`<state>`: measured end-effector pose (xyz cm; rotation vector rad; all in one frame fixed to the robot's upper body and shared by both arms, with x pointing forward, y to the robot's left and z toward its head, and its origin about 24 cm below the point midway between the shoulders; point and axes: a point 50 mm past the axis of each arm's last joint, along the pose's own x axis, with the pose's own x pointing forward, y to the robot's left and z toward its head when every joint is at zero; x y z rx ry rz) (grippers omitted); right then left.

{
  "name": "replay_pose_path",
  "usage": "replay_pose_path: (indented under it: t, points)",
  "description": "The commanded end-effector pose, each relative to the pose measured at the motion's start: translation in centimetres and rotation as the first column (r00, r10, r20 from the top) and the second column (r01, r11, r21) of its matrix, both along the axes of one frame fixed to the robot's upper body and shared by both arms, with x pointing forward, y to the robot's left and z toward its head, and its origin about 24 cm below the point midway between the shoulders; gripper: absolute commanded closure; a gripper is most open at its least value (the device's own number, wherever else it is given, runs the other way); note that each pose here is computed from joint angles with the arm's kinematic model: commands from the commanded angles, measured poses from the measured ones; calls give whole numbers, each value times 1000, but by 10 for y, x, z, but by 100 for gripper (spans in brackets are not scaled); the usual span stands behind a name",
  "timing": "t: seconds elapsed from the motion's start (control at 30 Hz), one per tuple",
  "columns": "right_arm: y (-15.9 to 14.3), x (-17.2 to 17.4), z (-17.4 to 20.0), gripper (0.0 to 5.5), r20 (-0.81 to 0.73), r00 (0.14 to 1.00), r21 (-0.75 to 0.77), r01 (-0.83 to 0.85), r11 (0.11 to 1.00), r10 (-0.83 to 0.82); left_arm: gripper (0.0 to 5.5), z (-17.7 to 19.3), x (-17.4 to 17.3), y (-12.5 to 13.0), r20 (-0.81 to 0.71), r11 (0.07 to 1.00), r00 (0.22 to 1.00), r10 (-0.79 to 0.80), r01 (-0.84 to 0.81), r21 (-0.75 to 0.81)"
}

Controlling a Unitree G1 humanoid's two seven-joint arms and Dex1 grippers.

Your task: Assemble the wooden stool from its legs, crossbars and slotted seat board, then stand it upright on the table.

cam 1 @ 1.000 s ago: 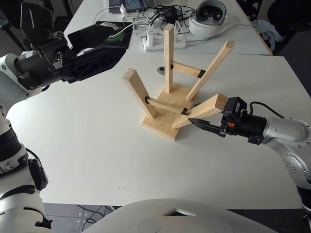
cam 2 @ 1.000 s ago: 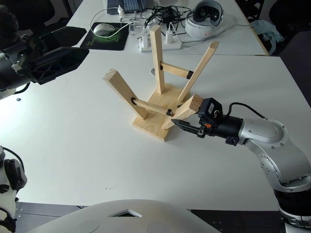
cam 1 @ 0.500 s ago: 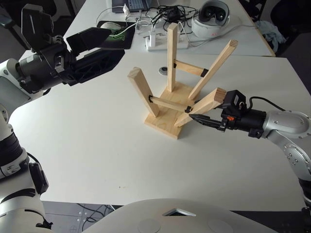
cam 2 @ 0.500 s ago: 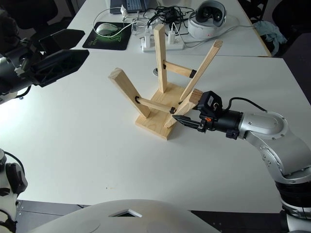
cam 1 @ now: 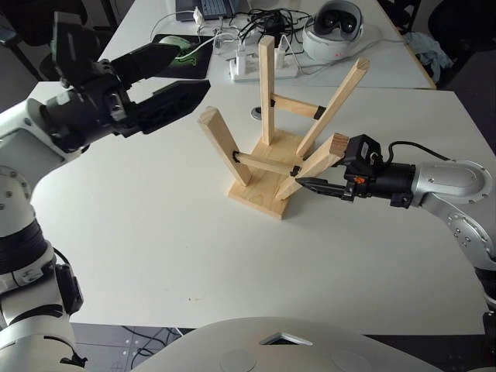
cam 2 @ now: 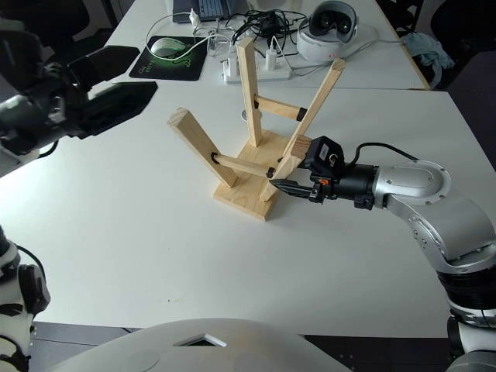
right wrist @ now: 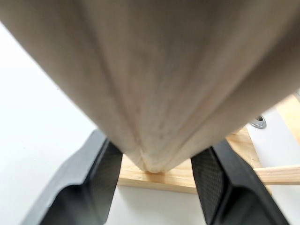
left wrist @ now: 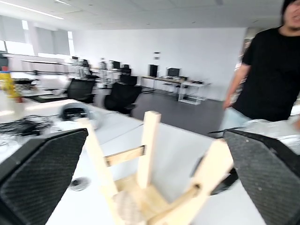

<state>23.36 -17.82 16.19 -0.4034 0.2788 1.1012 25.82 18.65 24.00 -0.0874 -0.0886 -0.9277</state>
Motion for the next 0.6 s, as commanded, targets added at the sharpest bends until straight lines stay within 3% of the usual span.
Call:
replay_pose_path:
  t: [0.03,0.17,0.3,0.47,0.6]
  points:
    - [-29,-14,-58,344,-287,932,-290,135,947,-221,10,-13,8,-24,80,970,968,238,-241,27]
    - [-26,-13,-58,344,-286,935,-271,133,953,-211,10,-36,3,-41,97,919,925,369,-378,115]
    - [-21,-9,-56,344,-258,939,-248,162,955,-226,67,-44,-7,-64,224,876,898,379,-426,225]
    - [-16,-7,-59,344,-247,941,-249,172,953,-234,149,-25,-20,-84,369,899,871,326,-406,165]
    - [-13,-11,-66,344,-262,931,-247,189,951,-253,202,-2,-25,-82,591,841,728,348,-521,145]
